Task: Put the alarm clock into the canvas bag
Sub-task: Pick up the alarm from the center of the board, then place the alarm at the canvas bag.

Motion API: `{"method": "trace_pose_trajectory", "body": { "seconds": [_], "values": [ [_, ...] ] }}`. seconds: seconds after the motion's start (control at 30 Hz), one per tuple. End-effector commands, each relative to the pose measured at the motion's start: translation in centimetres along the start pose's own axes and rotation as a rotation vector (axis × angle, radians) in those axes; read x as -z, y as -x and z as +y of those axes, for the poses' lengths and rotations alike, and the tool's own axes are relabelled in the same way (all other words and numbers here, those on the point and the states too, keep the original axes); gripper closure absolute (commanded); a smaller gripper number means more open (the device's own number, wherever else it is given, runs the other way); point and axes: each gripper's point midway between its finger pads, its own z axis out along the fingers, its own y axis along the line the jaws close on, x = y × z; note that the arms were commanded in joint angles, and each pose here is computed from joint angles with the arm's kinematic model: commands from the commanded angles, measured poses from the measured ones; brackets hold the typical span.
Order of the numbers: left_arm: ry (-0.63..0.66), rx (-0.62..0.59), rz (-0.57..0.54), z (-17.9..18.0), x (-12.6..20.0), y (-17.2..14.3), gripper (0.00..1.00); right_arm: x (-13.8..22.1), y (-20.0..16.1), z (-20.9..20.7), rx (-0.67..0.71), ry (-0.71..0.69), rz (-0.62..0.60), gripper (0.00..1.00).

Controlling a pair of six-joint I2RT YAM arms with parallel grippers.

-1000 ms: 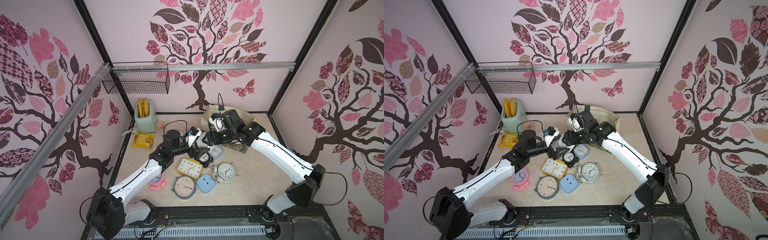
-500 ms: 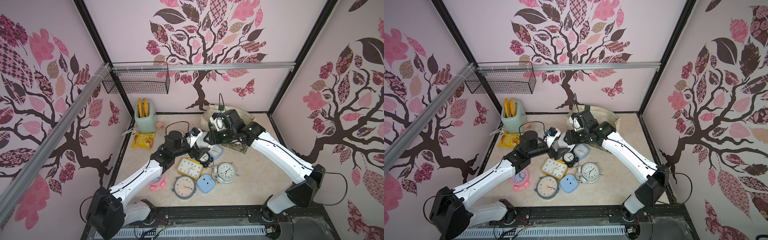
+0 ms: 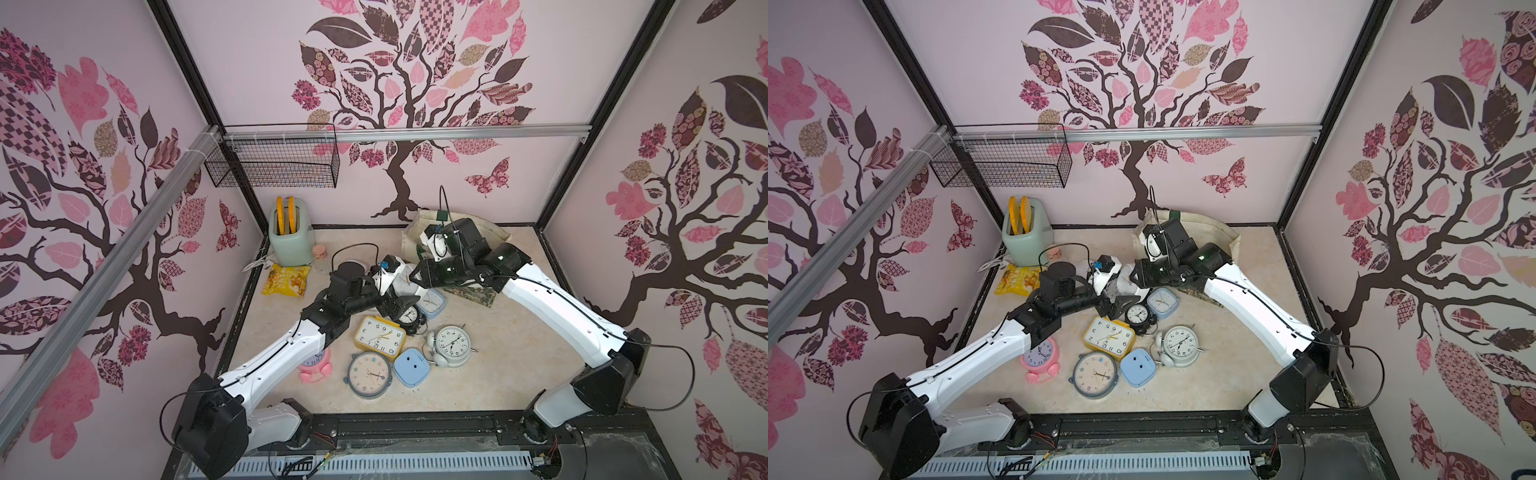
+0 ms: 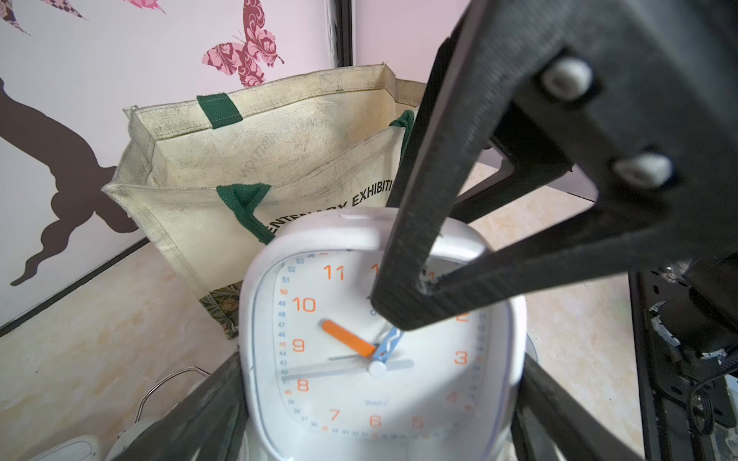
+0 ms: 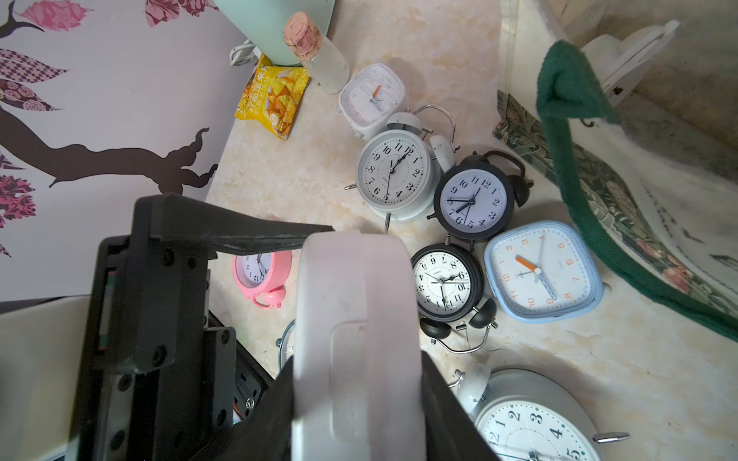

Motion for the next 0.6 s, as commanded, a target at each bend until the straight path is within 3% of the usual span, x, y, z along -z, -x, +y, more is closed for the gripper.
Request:
{"method": "trace_pose_trajectory", "body": {
  "seconds": [0.0, 0.1, 0.3, 0.43, 0.57],
  "values": [
    [0.033, 0.041, -0.059, 0.3, 0.4, 1.1, 0.02, 0.0, 0.9, 0.7, 0.023, 0.009, -0.021, 0.69],
    [0.084, 0.114, -0.115, 1.1, 1.1, 2.7, 0.02, 0.9, 3.0, -0.4, 0.015, -0.049, -0.092, 0.72],
    [0.215, 0.239, -0.261, 2.9, 4.2, 6.3, 0.02, 5.1, 10.3, -6.4, -0.149, -0.127, -0.341, 0.77],
    [0.284, 0.265, -0.234, 3.8, 4.9, 5.9, 0.02, 8.2, 13.9, -13.1, -0.259, -0.273, -0.483, 0.80],
    [0.365, 0.296, -0.187, 5.0, 5.6, 5.6, 0.02, 7.0, 14.8, -20.0, -0.320, -0.445, -0.469, 0.80]
  ]
}}
